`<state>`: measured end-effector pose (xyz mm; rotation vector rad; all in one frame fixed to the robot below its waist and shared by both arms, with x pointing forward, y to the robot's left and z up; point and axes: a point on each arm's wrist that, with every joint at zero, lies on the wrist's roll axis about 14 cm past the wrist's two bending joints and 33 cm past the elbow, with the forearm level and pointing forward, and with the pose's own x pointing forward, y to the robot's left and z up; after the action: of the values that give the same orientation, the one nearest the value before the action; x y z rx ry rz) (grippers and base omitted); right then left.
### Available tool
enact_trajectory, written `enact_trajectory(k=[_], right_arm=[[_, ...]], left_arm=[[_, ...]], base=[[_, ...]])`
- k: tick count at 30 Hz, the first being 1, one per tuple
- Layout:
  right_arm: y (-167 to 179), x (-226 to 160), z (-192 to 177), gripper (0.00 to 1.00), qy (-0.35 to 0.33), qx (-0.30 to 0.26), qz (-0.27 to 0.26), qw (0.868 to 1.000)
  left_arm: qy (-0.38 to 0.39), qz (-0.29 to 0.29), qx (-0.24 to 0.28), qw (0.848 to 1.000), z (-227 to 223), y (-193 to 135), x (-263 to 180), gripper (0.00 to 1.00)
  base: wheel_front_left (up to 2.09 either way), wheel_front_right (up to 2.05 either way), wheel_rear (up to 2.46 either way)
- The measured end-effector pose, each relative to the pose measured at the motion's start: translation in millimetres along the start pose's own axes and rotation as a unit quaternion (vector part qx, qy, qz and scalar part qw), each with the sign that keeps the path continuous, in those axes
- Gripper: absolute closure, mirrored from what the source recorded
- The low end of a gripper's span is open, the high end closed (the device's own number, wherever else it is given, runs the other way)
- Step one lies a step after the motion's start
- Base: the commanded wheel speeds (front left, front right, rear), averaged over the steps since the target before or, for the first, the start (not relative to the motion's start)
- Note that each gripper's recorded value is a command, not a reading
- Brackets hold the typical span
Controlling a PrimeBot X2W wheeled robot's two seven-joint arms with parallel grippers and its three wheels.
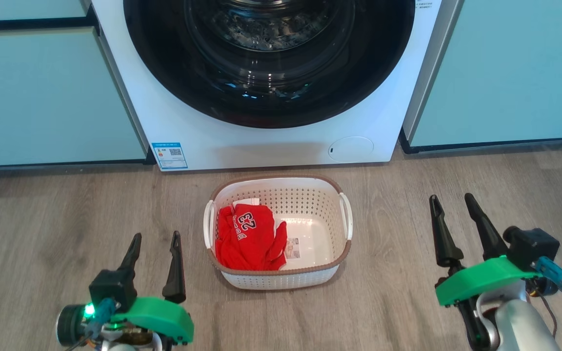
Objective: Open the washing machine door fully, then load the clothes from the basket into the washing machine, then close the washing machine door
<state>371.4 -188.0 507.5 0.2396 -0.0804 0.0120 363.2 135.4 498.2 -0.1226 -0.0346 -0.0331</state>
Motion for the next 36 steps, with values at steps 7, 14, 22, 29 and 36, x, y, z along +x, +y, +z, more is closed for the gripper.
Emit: enact_trajectory(k=[7, 14, 22, 29, 36], right_arm=[[-0.2, 3.6, 1.7, 0.00, -0.002, 0.000, 0.000, 1.000], [0.6, 3.9, 2.5, 0.00, -0.003, 0.000, 0.001, 1.000], [0.8, 4.0, 2.9, 0.00, -0.004, 0.000, 0.001, 1.000], [-1.5, 3.2, 2.5, 0.00, -0.003, 0.003, -0.002, 1.000], [0.6, 3.0, 1.0, 0.00, -0.001, 0.005, 0.000, 1.000]], left_arm=[[0.006, -0.001, -0.005, 1.000, -3.6, 0.0, 0.2, 0.00], [0.005, 0.000, -0.017, 1.000, -2.5, 1.6, -0.5, 0.00], [0.004, -0.006, -0.029, 1.000, -1.8, 3.0, -0.1, 0.00], [0.006, -0.008, -0.029, 1.000, -2.9, 2.2, 1.1, 0.00], [0.009, -0.010, -0.029, 0.999, -4.7, 2.0, 1.4, 0.00]], base=[[0.00, 0.00, 0.00], [0.00, 0.00, 0.00], [0.03, 0.03, -0.07], [0.58, 0.58, -1.17], [1.11, 1.11, -2.21]])
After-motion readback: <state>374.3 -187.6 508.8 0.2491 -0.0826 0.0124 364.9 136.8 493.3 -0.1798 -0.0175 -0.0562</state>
